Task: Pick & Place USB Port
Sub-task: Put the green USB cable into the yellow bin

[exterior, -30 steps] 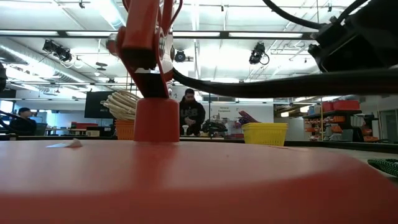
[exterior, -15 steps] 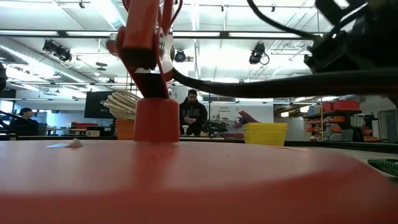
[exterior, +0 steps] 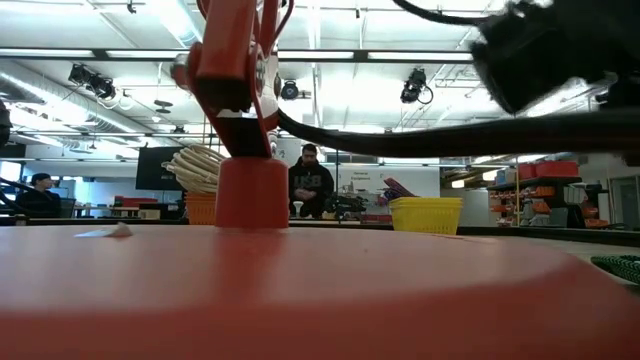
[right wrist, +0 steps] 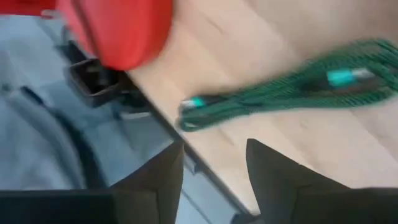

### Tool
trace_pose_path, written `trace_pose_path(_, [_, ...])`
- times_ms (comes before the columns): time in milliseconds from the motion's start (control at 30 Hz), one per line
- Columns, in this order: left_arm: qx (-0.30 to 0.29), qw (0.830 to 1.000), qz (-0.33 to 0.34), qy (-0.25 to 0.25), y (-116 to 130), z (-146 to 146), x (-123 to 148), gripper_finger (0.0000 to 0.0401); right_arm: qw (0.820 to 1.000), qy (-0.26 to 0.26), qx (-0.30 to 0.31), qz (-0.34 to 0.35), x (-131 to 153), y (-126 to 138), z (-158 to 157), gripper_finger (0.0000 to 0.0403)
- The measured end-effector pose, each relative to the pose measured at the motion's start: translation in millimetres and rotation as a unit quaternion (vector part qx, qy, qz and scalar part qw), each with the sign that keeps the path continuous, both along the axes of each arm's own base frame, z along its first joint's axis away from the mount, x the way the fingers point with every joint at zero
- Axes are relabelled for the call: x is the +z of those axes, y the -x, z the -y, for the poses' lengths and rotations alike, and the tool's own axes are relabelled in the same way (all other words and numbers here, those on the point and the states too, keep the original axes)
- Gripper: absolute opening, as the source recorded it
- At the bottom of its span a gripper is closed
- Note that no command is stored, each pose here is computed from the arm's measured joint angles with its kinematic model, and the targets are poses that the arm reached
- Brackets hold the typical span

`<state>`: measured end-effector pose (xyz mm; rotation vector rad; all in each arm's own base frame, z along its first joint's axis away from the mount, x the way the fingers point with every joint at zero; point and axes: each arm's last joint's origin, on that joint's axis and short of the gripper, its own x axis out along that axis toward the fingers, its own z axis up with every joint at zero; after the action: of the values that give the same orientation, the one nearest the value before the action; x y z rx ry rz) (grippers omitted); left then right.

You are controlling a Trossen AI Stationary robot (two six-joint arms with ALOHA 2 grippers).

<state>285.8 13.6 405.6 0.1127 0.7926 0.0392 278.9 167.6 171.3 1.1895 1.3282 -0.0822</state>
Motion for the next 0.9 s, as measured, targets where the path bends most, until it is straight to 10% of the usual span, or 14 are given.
trace_pose_path(333, [0.000,1.000,0.011,0.000,-2.3,-0.1,1.0,0.0053,0.989,0.008,0.030,0.143,10.6,-34.0,42.7,0.0203])
trace_pose_path(567, [0.001,1.000,0.011,-0.001,-2.4,-0.1,1.1,0.0053,0.958,0.072,0.172,0.218,7.9,-38.0,68.4,0.0188])
trace_pose_path(700, [0.008,1.000,0.020,-0.008,-3.5,-0.8,2.4,0.0053,0.890,0.154,0.315,0.292,24.9,-44.0,70.6,0.0168])
trace_pose_path(900, [0.042,0.998,0.037,-0.007,-4.9,-9.2,4.7,0.0053,0.712,0.297,0.551,0.317,38.1,-34.9,62.7,0.0140])
